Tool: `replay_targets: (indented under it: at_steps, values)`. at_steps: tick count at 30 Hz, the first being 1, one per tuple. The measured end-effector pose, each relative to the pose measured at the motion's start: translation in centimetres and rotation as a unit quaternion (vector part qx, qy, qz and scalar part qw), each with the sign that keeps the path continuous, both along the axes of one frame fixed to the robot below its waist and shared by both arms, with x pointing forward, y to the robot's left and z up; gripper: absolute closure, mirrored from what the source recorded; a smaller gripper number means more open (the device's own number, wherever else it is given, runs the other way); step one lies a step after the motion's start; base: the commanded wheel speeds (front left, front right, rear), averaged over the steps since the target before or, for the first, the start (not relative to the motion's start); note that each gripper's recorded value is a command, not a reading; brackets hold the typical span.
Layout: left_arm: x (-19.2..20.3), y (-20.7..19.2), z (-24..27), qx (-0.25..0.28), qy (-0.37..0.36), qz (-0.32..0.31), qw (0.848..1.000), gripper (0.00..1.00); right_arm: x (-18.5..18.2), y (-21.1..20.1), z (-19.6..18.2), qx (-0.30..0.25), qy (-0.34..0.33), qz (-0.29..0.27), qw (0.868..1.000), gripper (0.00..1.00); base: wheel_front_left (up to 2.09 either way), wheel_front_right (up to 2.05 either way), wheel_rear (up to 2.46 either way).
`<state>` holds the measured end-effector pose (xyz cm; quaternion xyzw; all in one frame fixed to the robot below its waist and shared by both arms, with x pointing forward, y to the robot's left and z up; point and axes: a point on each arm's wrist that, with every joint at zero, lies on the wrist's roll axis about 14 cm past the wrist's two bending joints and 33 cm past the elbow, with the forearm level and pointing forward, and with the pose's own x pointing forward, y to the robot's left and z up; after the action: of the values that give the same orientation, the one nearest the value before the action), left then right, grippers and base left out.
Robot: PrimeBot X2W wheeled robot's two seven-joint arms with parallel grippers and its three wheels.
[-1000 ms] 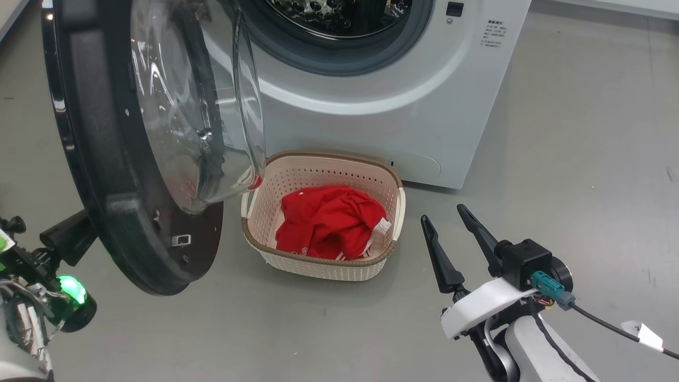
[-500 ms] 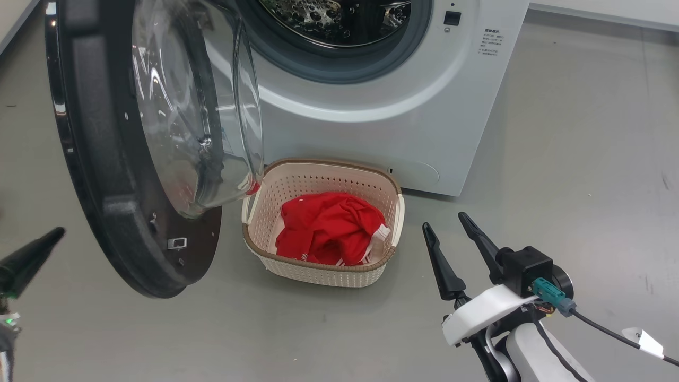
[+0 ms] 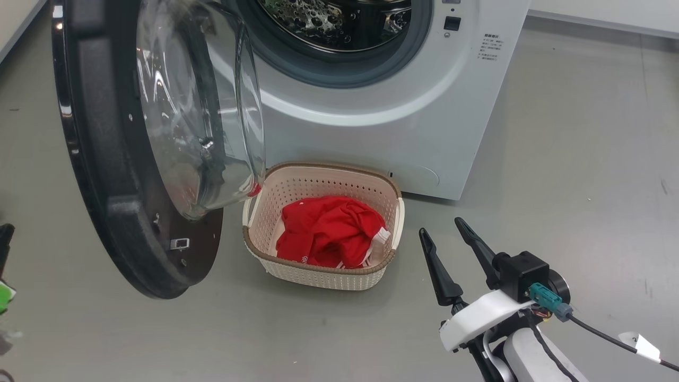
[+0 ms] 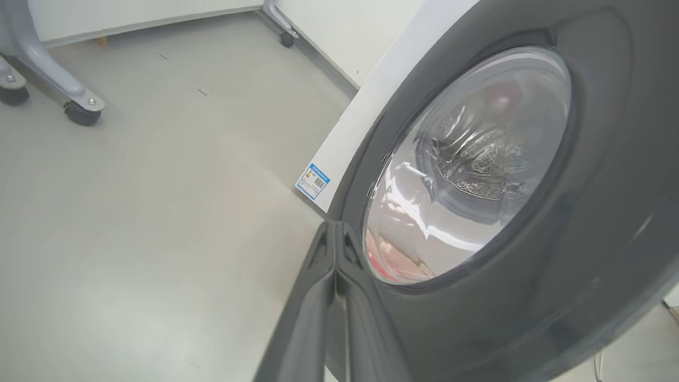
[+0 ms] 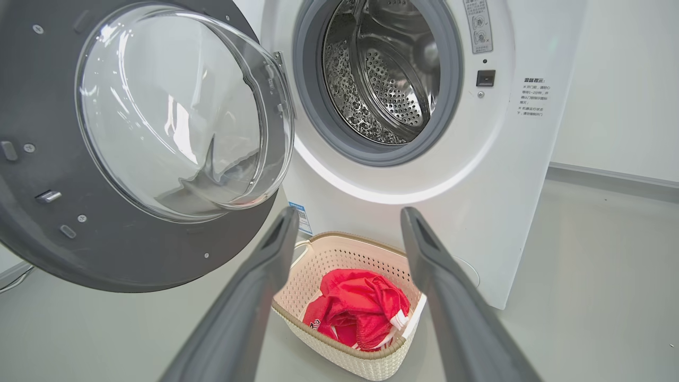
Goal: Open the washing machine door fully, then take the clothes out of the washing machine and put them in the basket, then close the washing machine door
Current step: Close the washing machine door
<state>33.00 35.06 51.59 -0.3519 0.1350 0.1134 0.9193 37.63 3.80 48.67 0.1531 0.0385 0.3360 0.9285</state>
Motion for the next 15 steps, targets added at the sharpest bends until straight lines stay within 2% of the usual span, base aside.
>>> replay_targets:
  at_steps: [7, 15]
  values:
    - [-1.0, -0.4, -0.5, 0.071, -0.015, 0.02, 0.997, 1.0, 0.1, 0.0, 0.0, 0.001, 0.0, -0.001, 1.0, 0.0, 0.0, 0.0, 0.0]
    - [-2.4, -0.4, -1.1, 0.118, -0.04, 0.057, 0.991, 1.0, 0.1, -0.1, 0.0, 0.002, 0.001, -0.002, 1.0, 0.0, 0.0, 0.0, 0.0]
